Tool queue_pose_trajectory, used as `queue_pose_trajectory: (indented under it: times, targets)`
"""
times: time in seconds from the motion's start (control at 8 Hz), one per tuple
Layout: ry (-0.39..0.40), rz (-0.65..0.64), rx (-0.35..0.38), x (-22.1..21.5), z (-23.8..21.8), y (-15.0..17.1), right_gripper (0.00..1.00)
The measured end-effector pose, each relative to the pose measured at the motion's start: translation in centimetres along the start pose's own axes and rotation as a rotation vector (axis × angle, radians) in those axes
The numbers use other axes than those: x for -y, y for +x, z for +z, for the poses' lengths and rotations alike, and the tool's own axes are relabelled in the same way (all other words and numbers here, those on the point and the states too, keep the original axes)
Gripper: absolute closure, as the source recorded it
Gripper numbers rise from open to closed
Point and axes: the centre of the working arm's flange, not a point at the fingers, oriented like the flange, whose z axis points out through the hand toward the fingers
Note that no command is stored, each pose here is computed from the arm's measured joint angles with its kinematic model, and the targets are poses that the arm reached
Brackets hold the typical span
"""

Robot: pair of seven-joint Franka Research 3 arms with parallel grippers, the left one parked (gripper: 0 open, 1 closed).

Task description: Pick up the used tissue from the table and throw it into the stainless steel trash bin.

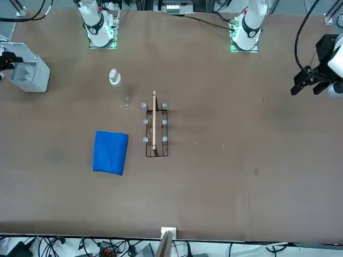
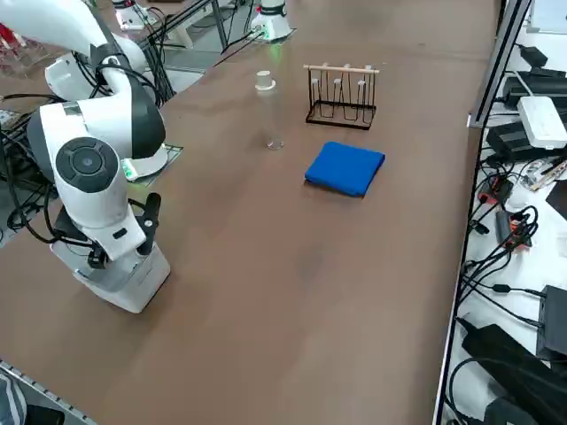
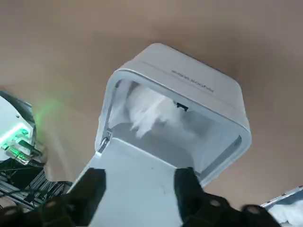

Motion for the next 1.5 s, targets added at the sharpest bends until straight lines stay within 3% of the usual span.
queue_pose_trajectory:
  times: [0.12, 0.38, 0.75, 1.12, 1.5]
  targets:
    - [-0.004, -0.004, -0.001, 0.1, -0.2, 0.2, 0.00]
    - [-0.047, -0.031, -0.030, 1.2, -2.8, 1.6, 0.00]
    - [-0.161, -0.123, -0.224, 6.1, -13.0, 7.1, 0.00]
    - [-0.217, -0.195, -0.444, 12.0, -22.1, 10.5, 0.00]
    - [-0.249, -0.100, -0.533, 20.9, -28.5, 14.5, 0.00]
